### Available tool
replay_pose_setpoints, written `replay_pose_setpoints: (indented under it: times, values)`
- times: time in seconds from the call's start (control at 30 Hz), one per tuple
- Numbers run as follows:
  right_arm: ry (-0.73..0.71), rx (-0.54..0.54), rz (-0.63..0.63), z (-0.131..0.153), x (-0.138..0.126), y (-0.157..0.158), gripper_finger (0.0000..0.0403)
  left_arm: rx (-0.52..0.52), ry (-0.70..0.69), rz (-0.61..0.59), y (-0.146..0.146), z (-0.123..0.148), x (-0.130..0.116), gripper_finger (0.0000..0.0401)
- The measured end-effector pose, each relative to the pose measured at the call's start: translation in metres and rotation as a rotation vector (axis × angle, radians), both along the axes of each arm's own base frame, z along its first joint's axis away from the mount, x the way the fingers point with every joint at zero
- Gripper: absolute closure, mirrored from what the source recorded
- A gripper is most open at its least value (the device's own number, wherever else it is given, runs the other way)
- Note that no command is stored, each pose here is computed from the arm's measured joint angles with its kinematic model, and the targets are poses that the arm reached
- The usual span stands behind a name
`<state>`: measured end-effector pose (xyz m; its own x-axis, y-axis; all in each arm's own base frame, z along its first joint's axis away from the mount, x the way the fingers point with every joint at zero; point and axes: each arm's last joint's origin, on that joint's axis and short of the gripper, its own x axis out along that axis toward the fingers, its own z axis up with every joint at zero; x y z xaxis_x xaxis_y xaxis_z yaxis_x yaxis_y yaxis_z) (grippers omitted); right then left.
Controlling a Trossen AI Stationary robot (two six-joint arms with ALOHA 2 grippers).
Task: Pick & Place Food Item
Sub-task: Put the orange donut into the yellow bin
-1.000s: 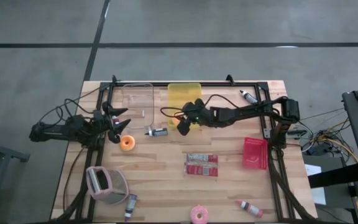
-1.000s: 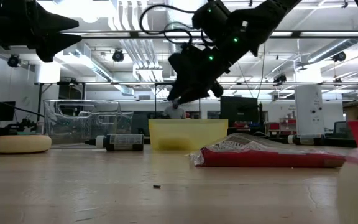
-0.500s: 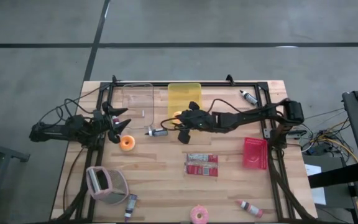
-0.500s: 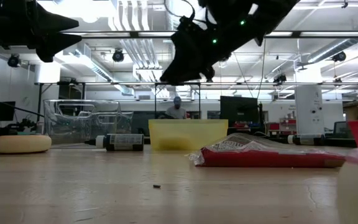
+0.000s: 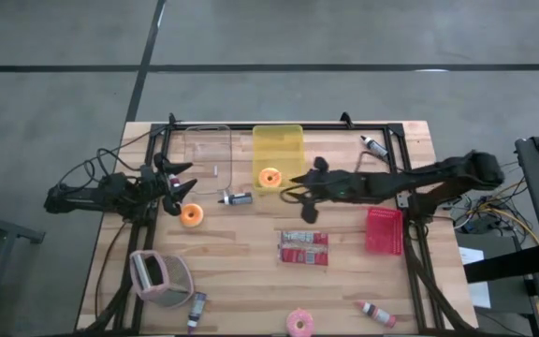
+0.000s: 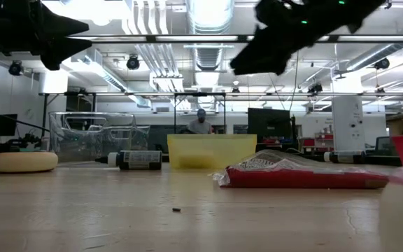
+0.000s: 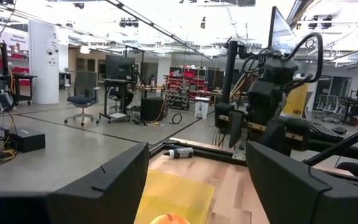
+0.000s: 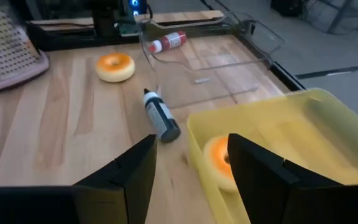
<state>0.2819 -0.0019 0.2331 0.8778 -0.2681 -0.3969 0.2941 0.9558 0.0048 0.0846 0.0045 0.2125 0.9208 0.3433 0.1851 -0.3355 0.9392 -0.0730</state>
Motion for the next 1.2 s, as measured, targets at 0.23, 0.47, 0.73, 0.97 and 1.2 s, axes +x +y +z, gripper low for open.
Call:
replay_pose_setpoints:
  times: [0.23,0.47,0.73,0.97,1.2]
  values:
    - [-0.227,-0.027,-0.014,-0.014,-0.059,-0.002,0.0220,0.001,0.008,0.000,0.000,-0.001,0.000,0.0127]
    - [-0.404,-0.031,-0.027,-0.028,-0.099,-0.004,0.0218,0.001,0.009,0.000,0.000,-0.001,0.000,0.0127]
    - [-0.452,-0.062,-0.199,-0.039,-0.126,-0.009,0.0225,0.001,0.011,-0.001,0.000,-0.001,0.000,0.0127]
    - [-0.419,-0.130,-0.137,-0.045,-0.130,-0.006,0.0217,0.001,0.013,0.000,0.000,-0.001,0.000,0.0126]
    - [-0.360,-0.187,-0.097,-0.050,-0.128,-0.004,0.0207,0.001,0.013,0.000,0.000,-0.001,0.000,0.0126]
